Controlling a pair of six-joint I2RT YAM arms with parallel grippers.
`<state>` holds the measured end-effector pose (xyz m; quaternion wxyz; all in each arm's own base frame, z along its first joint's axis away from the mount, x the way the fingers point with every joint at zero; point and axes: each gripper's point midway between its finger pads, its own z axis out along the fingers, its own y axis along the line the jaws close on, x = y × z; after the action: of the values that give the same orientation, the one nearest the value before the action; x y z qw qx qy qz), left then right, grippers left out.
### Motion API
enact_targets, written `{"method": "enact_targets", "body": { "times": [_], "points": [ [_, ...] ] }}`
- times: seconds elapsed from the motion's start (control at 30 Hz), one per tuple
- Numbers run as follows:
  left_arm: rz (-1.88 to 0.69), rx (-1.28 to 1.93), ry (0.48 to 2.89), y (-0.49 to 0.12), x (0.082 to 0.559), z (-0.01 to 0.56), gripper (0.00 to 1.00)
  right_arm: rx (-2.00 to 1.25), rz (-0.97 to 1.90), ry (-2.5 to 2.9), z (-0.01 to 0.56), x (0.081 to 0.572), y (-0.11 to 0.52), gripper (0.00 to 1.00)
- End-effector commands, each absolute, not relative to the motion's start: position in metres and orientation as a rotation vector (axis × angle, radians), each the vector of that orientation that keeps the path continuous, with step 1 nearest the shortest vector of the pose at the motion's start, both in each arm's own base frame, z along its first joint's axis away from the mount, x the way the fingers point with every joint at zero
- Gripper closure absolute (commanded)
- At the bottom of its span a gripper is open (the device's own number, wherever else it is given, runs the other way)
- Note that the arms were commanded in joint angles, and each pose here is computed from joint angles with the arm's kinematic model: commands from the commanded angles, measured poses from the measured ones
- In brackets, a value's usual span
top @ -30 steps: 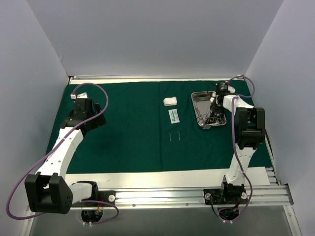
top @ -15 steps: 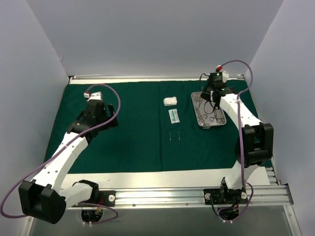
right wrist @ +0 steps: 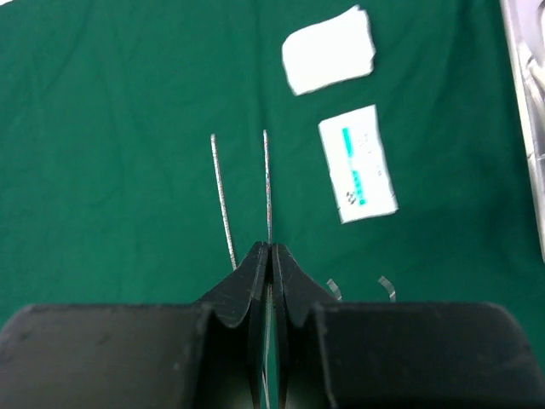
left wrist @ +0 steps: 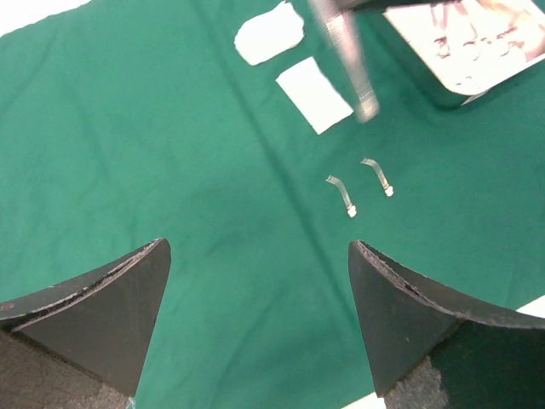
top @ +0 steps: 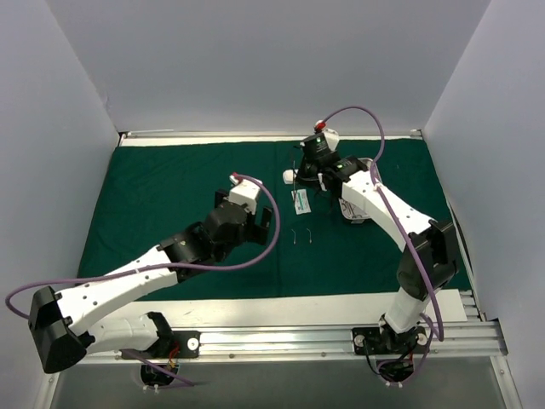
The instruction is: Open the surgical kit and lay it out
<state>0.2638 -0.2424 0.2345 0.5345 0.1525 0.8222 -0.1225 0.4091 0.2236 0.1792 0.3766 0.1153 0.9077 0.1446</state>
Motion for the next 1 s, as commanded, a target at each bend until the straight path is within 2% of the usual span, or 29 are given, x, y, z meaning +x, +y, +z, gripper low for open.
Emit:
{"method": "enact_targets", "body": {
  "times": [0.0, 0.13, 0.23, 0.27, 0.3, 0.8, 0.9, 0.97],
  "points": [
    [-0.280, 0.378, 1.787, -0.271, 0.273, 0.259, 0.05, 0.397, 0.308, 2.299, 0.194, 0.406, 0.222, 1.00],
    [-0.295, 0.425, 1.720, -0.300, 0.273, 0.259, 0.05, 0.448, 0.239, 2.326, 0.194, 0.397, 0.222, 1.00],
    [-0.316, 0.458, 1.674, -0.314, 0.274, 0.255, 0.00, 0.468, 0.229, 2.328, 0.199, 0.390, 0.226, 1.00],
    [-0.316, 0.466, 1.661, -0.316, 0.275, 0.254, 0.08, 0.482, 0.226, 2.322, 0.201, 0.390, 0.226, 1.00],
    [-0.345, 0.463, 1.633, -0.321, 0.275, 0.259, 0.09, 0.482, 0.230, 2.321, 0.203, 0.388, 0.229, 1.00],
    [-0.396, 0.594, 1.518, -0.348, 0.273, 0.234, 0.10, 0.505, 0.193, 2.333, 0.203, 0.367, 0.247, 1.00],
    [-0.360, 0.557, 1.513, -0.344, 0.280, 0.232, 0.17, 0.495, 0.194, 2.331, 0.204, 0.366, 0.251, 1.00],
    [-0.343, 0.530, 1.496, -0.342, 0.283, 0.234, 0.27, 0.492, 0.194, 2.330, 0.205, 0.364, 0.252, 1.00]
  ]
}}
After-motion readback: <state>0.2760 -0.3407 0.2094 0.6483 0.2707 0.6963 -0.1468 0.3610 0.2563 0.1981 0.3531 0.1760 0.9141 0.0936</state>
